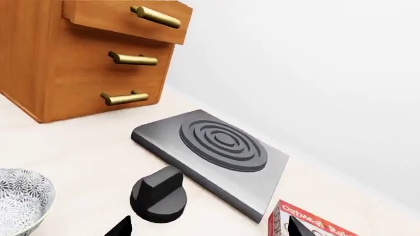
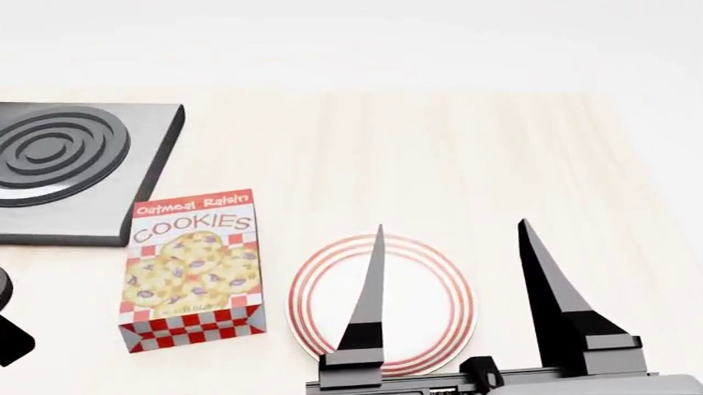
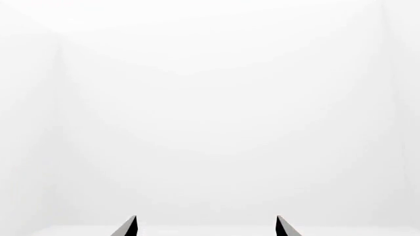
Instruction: Pick the akita bowl from table center and place it on the plate.
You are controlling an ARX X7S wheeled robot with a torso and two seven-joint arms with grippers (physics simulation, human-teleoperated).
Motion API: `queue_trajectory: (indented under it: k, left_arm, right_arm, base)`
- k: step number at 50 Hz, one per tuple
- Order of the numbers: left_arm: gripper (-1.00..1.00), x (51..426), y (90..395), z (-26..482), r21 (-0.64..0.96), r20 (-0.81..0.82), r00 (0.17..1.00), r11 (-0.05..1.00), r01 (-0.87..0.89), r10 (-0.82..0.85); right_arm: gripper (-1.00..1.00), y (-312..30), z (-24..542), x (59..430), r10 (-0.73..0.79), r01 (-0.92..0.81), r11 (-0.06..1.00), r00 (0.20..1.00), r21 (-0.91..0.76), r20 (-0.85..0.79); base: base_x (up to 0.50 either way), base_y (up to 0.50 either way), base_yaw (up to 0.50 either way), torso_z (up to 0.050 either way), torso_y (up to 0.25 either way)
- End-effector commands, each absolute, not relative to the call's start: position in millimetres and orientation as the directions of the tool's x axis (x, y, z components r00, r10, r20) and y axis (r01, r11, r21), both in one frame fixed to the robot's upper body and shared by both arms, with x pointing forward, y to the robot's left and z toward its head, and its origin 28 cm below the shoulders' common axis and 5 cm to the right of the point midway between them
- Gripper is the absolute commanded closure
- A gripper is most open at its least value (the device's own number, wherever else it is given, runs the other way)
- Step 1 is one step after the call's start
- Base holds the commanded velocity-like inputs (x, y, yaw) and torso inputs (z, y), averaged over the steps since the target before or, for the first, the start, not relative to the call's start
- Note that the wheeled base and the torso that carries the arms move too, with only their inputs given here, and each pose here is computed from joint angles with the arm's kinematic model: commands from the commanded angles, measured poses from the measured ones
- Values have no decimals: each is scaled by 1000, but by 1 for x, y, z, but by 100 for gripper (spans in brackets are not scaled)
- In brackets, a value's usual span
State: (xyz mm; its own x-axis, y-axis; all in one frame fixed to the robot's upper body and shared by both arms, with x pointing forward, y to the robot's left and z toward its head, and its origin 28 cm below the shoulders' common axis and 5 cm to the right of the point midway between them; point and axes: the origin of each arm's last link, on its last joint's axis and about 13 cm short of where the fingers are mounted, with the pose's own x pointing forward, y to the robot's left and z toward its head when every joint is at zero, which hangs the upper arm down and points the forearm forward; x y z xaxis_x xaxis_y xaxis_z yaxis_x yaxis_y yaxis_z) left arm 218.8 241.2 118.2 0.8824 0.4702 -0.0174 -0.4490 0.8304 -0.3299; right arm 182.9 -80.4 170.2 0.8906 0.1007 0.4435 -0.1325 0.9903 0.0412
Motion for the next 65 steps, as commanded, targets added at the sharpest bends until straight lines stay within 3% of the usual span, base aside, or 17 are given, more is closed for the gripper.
queue_trajectory:
  k: [1, 25, 65]
  left_arm:
    - [-100, 226, 245, 117, -336, -119, 812, 747, -574, 571]
    - [-100, 234, 239, 114, -229, -292, 650, 608, -760, 702]
    - [-100, 233, 262, 95, -172, -397, 481, 451, -876, 781]
  right_arm:
    - [-100, -83, 170, 186, 87, -120, 992, 888, 45, 452]
    - [-100, -83, 171, 185, 89, -124, 991, 887, 48, 453]
    - [-100, -82, 171, 185, 94, -128, 991, 887, 45, 453]
  base:
    - [0, 0, 0, 0, 0]
    - [0, 0, 0, 0, 0]
    - [0, 0, 0, 0, 0]
